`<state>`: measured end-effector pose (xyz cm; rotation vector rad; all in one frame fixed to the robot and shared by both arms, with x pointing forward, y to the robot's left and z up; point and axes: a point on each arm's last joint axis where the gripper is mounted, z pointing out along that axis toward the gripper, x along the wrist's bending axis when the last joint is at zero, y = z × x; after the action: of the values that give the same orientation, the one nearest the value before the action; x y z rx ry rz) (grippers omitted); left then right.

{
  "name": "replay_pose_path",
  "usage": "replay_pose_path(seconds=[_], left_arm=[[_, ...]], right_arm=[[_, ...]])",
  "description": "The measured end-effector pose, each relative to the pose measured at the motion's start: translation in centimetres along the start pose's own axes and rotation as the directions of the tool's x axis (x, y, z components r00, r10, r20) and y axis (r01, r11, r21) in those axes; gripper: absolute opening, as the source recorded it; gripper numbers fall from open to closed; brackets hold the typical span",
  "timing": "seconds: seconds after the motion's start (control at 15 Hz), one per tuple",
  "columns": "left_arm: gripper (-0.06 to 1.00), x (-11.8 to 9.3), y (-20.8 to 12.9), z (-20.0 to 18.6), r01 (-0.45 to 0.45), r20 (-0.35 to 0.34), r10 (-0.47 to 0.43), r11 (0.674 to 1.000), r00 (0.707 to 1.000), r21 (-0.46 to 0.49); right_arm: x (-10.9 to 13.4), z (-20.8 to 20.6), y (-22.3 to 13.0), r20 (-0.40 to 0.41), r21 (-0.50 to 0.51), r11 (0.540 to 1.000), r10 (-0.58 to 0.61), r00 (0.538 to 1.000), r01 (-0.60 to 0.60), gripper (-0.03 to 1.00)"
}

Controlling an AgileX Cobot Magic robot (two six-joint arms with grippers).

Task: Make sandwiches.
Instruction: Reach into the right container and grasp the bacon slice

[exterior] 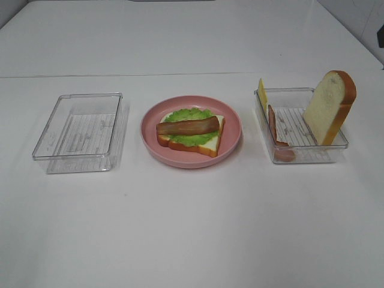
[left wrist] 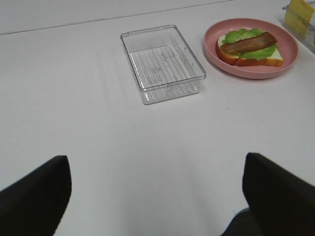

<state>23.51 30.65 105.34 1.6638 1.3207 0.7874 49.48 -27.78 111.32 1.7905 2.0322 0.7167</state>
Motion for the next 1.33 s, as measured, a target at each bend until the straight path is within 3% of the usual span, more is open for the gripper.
replay_pose_path(seconds=[0.27, 0.4, 0.67, 0.8, 1.0, 1.33], left_arm=[[0.89, 0.0, 0.0, 0.0, 0.0, 0.0, 0.0, 1.0, 1.0, 0.0], [0.89, 0.1, 0.0, 0.0, -0.002, -0.006, 0.002, 1.0, 1.0, 0.0], [0.89, 0.1, 0.0, 0.0, -0.004, -0.01, 0.004, 1.0, 1.0, -0.001], [0.89, 0.1, 0.0, 0.0, -0.004, -0.01, 0.004, 1.0, 1.0, -0.001], [0.89, 0.1, 0.0, 0.0, -0.003, -0.01, 0.003, 1.0, 1.0, -0.001], [0.89, 0.1, 0.0, 0.0, -0.001, -0.01, 0.001, 1.0, 1.0, -0.001]], right_arm=[[0.2, 3.7, 3.2, -0.094, 0.057, 0.998, -0.009, 0.995, 0.014, 0.76], [0.3, 6.1, 4.4, -0.134, 0.133, 0.991, 0.006, 0.991, 0.012, 0.76], [3.6, 11.0, 5.0, -0.161, 0.268, 0.951, -0.116, 0.98, 0.156, 0.76], [5.8, 14.0, 4.8, -0.173, 0.343, 0.924, -0.116, 0.978, 0.17, 0.76], [6.9, 15.8, 4.8, -0.185, 0.376, 0.908, -0.119, 0.975, 0.182, 0.75], [6.9, 20.4, 4.8, -0.175, 0.46, 0.874, -0.085, 0.981, 0.158, 0.66]])
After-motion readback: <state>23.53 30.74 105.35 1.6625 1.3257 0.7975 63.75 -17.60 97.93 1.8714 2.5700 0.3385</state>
